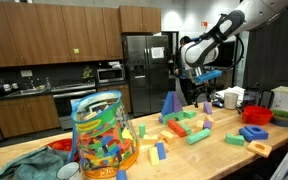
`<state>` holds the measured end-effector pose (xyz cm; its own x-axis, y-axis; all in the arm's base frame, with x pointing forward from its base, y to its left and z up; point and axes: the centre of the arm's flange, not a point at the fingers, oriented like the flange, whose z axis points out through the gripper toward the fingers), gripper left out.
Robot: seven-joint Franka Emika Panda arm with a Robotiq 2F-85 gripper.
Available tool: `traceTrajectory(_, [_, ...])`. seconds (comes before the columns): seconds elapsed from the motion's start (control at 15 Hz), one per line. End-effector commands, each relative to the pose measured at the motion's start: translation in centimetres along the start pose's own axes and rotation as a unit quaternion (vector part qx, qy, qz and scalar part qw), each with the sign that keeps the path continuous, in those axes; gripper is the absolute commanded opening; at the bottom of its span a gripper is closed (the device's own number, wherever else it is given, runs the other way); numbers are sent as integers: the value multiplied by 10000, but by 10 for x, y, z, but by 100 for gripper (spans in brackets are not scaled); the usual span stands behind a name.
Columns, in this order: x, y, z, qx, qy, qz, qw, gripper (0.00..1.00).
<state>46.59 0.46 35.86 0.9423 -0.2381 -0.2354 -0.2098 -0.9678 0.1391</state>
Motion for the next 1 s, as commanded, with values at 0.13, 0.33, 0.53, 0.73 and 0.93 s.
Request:
traceTrajectory(0.13, [13,-1,16,-127,-90,38,9999,61])
traceTrajectory(0.33, [15,0,21,-67,-91,15,9999,37])
traceTrajectory(0.53, [17,4,32,-9,4,-36,10000,15])
traceTrajectory(0.73, [25,4,50,61,179,24,9998,0])
traceTrajectory(0.93, [27,1,70,176,330,30,9993,0])
